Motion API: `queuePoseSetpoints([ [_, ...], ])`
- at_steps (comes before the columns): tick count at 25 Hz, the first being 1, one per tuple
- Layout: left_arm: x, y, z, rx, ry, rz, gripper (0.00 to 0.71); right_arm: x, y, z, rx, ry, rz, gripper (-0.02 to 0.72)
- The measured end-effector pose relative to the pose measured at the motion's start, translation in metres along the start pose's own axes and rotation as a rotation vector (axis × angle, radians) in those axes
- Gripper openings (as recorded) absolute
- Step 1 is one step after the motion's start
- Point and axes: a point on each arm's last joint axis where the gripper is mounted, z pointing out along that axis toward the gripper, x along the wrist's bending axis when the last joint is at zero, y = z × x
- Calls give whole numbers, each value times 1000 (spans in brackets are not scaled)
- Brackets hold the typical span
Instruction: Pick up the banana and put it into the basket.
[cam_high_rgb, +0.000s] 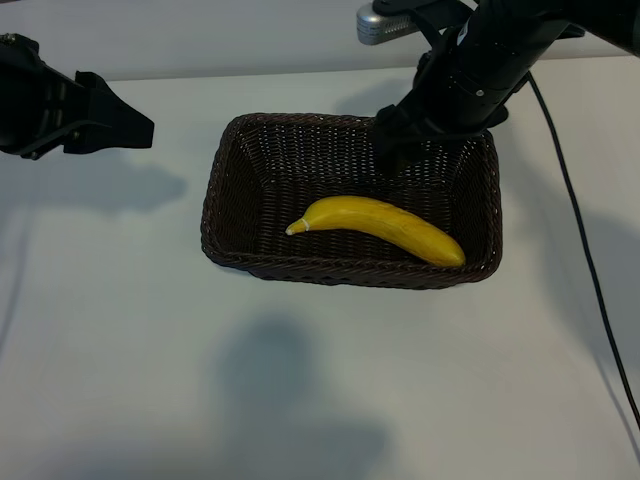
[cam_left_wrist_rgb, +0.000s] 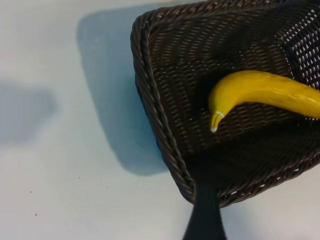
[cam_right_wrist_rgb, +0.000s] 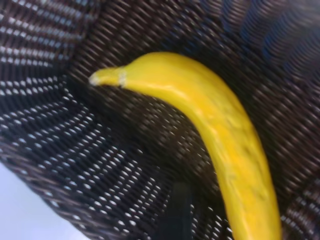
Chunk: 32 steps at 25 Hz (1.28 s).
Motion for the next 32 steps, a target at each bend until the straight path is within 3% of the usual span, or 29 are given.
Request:
queuePoseSetpoints([
  [9,-1,-2,0,17,-9,6,576,0,1,-55,-25,-132,-8,681],
  [21,-11,-2,-20,-31,-8,57,576,5,-23,-132,-112,-174,1,654],
  [32,-11,-3,-20,-29,-9,59,576,3,-25,-137,-123,-198,22,626],
])
